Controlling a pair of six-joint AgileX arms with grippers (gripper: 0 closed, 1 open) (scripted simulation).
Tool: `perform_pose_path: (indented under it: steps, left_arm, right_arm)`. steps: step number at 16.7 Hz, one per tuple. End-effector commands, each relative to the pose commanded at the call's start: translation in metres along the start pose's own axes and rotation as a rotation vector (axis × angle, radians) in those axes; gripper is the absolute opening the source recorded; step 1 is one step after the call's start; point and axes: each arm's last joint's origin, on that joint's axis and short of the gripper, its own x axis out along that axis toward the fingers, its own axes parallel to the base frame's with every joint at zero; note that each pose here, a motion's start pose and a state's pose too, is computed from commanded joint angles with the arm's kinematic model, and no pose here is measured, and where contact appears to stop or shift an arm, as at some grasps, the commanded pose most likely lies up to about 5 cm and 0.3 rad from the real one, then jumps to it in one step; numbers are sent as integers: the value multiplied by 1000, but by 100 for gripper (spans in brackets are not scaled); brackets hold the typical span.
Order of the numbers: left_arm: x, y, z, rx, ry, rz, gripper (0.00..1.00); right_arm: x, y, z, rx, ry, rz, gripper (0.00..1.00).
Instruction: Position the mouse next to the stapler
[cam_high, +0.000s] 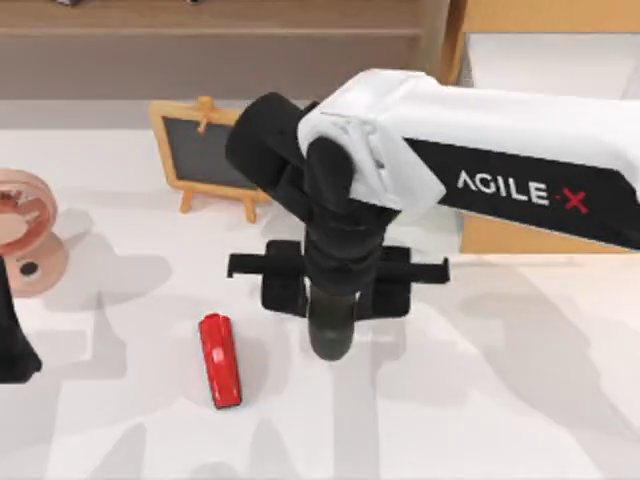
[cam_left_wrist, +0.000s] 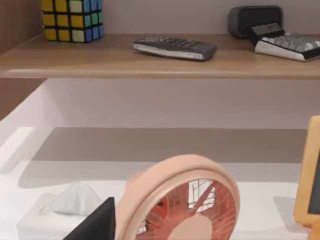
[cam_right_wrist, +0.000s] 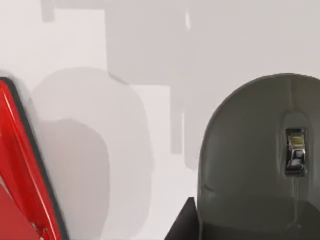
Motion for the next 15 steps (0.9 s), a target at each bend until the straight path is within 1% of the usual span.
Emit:
perform_pose_path:
  steps: [3, 10, 15]
  left_arm:
    - [0, 0, 0, 0, 0, 0, 100]
    - [0, 0, 0, 0, 0, 0, 100]
    - [0, 0, 0, 0, 0, 0, 100]
  right_arm:
    - [14, 5, -13, -23, 16, -32, 0]
    - [13, 4, -12, -17, 18, -31, 0]
    - [18, 2, -11, 8, 43, -30, 0]
